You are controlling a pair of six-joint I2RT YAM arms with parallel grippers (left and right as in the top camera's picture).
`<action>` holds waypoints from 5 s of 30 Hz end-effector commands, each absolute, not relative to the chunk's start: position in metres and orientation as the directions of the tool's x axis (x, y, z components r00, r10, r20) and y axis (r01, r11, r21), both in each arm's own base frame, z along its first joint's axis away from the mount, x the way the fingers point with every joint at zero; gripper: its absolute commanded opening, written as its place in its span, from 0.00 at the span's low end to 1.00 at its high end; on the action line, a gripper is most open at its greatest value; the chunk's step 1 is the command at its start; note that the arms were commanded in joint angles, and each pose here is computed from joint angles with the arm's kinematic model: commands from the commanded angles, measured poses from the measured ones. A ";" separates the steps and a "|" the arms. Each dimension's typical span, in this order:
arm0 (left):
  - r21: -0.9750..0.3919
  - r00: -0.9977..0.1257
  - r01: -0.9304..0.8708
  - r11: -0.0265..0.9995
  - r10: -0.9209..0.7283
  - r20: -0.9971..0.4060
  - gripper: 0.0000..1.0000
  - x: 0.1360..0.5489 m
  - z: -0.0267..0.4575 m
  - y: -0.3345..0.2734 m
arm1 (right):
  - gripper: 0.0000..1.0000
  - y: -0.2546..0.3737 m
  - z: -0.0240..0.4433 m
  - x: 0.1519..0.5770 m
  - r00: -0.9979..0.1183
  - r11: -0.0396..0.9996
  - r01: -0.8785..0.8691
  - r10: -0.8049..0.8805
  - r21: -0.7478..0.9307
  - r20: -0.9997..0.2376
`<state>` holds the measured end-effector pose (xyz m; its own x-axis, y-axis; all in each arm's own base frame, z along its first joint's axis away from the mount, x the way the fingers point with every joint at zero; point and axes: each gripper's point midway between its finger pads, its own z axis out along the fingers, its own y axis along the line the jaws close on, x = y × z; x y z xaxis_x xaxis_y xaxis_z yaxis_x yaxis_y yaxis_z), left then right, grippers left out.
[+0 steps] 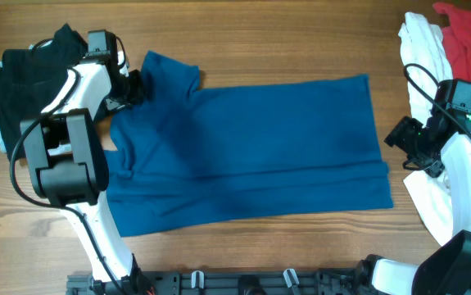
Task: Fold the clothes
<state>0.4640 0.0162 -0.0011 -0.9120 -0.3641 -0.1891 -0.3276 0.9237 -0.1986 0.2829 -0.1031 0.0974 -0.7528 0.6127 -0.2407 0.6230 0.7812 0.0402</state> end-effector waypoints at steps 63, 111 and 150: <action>-0.180 -0.911 -0.389 0.903 -0.406 -0.068 0.04 0.422 0.024 0.009 | 0.37 -0.048 -0.020 0.499 -0.922 0.990 -0.058 -0.002 0.131 -0.388; 0.025 -0.763 -0.641 0.767 -0.640 0.087 0.04 0.273 0.134 0.083 | 0.05 -0.088 0.118 0.306 -0.920 0.919 0.386 0.390 -0.077 0.044; 0.056 -0.695 -0.701 0.711 -0.699 0.168 0.04 0.183 0.133 0.053 | 0.04 -0.071 0.075 0.258 -0.890 0.919 0.386 0.395 -0.083 0.227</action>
